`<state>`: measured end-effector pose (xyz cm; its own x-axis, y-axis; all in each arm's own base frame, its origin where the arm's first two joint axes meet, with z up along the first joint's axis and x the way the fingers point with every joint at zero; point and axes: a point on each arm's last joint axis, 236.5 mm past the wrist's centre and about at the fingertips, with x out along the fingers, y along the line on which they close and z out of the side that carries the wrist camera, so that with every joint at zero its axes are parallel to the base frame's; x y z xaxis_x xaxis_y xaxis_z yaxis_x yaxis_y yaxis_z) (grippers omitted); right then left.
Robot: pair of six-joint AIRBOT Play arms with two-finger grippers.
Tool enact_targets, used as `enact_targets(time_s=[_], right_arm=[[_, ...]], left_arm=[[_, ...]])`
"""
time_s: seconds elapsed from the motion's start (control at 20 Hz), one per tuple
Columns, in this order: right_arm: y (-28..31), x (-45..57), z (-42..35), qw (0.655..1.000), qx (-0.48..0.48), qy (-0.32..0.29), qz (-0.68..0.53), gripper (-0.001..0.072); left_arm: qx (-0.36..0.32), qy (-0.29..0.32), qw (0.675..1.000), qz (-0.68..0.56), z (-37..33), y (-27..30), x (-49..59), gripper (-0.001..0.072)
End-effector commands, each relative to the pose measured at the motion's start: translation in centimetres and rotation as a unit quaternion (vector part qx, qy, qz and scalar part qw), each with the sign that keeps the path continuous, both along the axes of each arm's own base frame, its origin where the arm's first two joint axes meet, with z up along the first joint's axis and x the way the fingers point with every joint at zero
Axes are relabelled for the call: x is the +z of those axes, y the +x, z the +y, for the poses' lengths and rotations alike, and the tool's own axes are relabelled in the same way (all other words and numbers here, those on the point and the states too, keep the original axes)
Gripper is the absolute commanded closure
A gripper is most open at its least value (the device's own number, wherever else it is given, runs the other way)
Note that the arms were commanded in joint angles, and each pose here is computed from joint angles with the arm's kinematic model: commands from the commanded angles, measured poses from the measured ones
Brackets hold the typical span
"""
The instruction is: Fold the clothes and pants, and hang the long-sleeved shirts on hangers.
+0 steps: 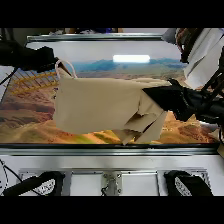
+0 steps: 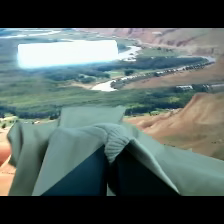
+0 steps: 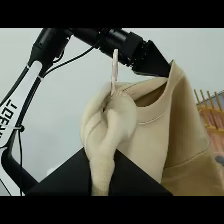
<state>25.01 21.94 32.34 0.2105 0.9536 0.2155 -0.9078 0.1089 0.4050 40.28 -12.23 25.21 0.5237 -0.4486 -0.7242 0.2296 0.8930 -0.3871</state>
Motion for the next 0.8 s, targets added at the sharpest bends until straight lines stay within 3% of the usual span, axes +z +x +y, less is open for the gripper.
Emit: enact_targets(time_s=[0.0, 0.05, 0.15, 0.2, 0.5, 0.75], right_arm=[[-0.4, 0.4, 0.0, 1.0, 0.011, 0.01, 0.01, 0.0695], [-0.4, 0.9, -0.1, 1.0, 0.011, 0.022, 0.01, 0.0694], [-0.4, 2.0, -0.4, 0.999, 0.011, 0.046, 0.009, 0.0694], [-0.4, 2.3, -0.5, 0.998, 0.011, 0.053, 0.009, 0.0695], [2.0, 3.3, -1.6, 0.996, -0.045, 0.077, 0.002, 0.0694], [6.1, 5.7, -6.9, 0.977, -0.175, 0.11, -0.055, 0.0694]], left_arm=[[-0.053, 0.01, 0.998, 0.019, -3.1, 0.1, -0.1, 0.0685], [-0.062, 0.014, 0.998, 0.029, -3.3, 0.1, -0.5, 0.0669], [-0.062, 0.015, 0.997, 0.041, -3.4, 0.2, -1.4, 0.0166], [-0.058, 0.014, 0.997, 0.045, -3.1, 0.3, -1.7, 0.0128], [-0.004, 0.004, 1.0, 0.007, 0.9, 0.4, 1.0, 0.0128], [0.048, -0.001, 0.997, -0.066, 4.4, -0.8, 5.8, 0.0158]])
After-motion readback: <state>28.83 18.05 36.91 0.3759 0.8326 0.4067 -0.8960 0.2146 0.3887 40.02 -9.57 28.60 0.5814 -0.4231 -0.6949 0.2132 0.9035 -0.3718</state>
